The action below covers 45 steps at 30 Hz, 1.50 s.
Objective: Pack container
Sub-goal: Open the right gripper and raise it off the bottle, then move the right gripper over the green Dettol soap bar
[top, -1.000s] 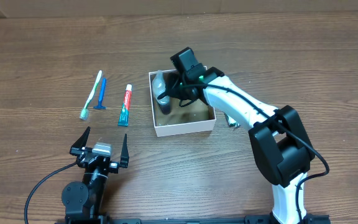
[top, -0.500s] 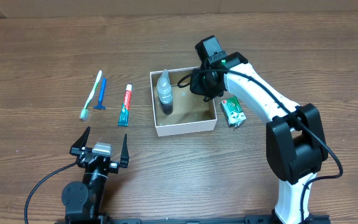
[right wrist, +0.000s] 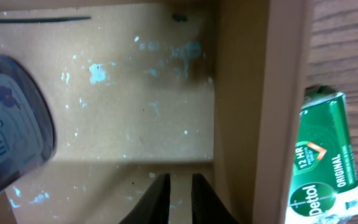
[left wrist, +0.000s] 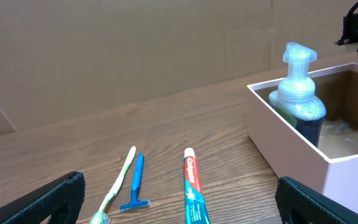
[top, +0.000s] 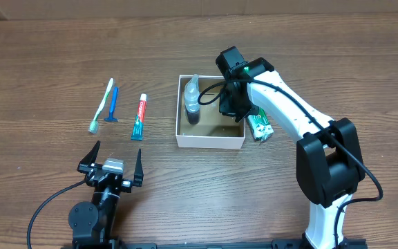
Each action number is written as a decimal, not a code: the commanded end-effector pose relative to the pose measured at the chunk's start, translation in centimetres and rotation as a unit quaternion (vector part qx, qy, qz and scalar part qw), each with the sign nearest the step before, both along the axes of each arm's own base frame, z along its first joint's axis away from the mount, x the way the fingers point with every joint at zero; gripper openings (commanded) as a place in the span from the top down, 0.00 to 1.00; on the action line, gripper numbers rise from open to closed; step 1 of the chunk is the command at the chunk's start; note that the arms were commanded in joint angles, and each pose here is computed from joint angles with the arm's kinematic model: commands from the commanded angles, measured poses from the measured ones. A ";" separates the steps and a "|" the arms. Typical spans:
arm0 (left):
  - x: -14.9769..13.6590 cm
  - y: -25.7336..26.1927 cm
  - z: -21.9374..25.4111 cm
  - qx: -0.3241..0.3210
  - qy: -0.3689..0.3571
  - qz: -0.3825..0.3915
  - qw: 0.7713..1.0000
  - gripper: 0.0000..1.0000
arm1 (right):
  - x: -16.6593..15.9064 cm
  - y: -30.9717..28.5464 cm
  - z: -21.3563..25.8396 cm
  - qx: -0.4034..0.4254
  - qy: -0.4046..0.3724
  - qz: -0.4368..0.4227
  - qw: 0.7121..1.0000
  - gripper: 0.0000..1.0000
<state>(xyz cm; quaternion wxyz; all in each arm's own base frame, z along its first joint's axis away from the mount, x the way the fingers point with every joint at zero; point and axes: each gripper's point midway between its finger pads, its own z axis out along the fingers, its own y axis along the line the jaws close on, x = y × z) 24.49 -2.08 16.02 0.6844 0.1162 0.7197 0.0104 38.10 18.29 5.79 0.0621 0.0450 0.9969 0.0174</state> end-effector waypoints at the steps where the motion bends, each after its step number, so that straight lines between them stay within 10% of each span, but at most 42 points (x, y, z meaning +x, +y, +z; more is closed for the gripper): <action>1: 0.0 0.2 0.1 0.008 -0.004 0.005 1.000 0.00 | 1.5 -0.7 2.1 -0.007 -0.044 -0.002 0.999 0.84; 23: 0.0 0.2 0.1 0.008 -0.004 0.005 1.000 0.00 | 3.6 -3.9 15.1 0.006 -0.110 0.015 0.994 0.65; 45: 0.0 0.2 0.1 0.008 -0.004 0.005 1.000 0.00 | -2.5 -10.2 2.4 0.045 0.083 0.004 0.995 0.46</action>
